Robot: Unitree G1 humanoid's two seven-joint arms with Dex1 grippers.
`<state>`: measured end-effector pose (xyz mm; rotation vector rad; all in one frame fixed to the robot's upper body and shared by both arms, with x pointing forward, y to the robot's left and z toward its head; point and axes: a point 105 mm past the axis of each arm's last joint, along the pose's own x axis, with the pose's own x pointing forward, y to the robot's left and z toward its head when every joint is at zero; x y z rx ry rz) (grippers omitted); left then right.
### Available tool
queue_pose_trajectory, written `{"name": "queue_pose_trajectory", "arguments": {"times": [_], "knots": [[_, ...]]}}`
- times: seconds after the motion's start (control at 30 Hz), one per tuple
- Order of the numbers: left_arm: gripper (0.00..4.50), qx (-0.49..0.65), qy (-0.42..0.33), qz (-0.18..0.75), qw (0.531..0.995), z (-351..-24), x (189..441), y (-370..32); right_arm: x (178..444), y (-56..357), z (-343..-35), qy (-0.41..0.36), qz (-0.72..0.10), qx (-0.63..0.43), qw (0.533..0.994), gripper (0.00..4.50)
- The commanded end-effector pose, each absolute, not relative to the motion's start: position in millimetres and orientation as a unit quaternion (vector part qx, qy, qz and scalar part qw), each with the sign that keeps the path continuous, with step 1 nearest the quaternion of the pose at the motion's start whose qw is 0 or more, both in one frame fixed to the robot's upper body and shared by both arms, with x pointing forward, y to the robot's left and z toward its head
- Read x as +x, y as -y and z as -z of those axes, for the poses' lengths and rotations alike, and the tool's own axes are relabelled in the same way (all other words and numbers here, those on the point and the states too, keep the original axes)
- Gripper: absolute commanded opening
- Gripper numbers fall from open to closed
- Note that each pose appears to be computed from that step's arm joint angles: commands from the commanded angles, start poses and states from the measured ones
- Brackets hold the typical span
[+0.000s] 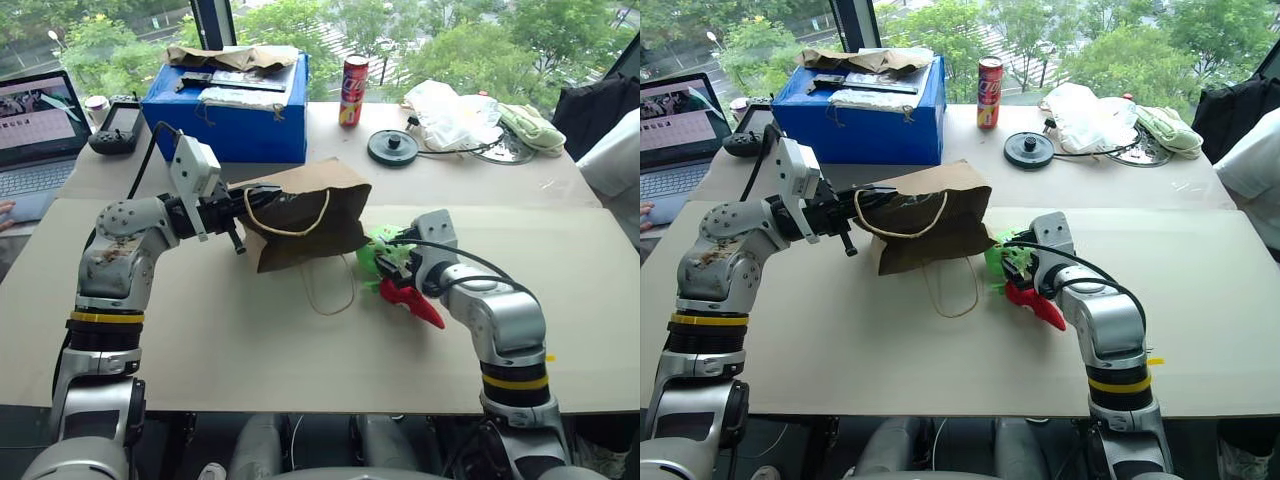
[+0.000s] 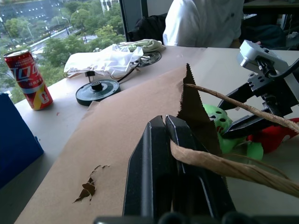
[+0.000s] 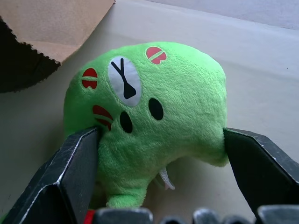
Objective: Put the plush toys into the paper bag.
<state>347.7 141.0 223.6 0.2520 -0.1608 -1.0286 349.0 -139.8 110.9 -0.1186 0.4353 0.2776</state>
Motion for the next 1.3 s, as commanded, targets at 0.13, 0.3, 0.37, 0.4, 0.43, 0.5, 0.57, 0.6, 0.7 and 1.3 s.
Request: {"name": "queue_pose_trajectory", "arguments": {"times": [0.13,0.3,0.37,0.4,0.43,0.5,0.57,0.6,0.7,1.3], "knots": [[0.0,0.127,0.101,0.486,0.859,-239.2,345.0,-143.6,354.0,132.1,-120.3,-0.19,-0.144,-0.05,0.97,3.49],[0.0,0.127,0.1,0.483,0.861,-238.7,345.2,-145.1,353.7,124.3,-126.1,-0.176,-0.162,-0.05,0.97,1.73],[0.0,0.127,0.1,0.483,0.861,-238.6,345.1,-145.3,353.6,123.0,-126.2,-0.175,-0.165,-0.05,0.969,1.02],[0.0,0.127,0.099,0.483,0.861,-238.3,345.3,-145.4,353.7,122.6,-126.2,-0.174,-0.166,-0.05,0.969,0.82],[0.0,0.128,0.099,0.482,0.861,-238.0,345.5,-145.4,353.9,122.4,-126.3,-0.173,-0.166,-0.05,0.97,0.82],[0.0,0.128,0.098,0.482,0.861,-237.7,345.7,-145.5,354.4,122.6,-126.8,-0.171,-0.165,-0.05,0.97,0.82],[0.0,0.127,0.098,0.482,0.861,-237.6,345.8,-145.5,355.3,124.6,-128.6,-0.167,-0.161,-0.048,0.972,0.82],[0.0,0.127,0.098,0.482,0.861,-237.4,345.9,-145.5,355.7,125.8,-129.5,-0.165,-0.158,-0.047,0.972,0.82],[0.0,0.127,0.098,0.482,0.861,-237.0,346.2,-145.4,356.5,128.8,-132.4,-0.158,-0.152,-0.046,0.975,0.82],[0.0,0.123,0.095,0.48,0.864,-235.9,348.3,-147.0,325.9,172.6,-191.6,-0.083,-0.188,-0.081,0.975,0.04]]}}
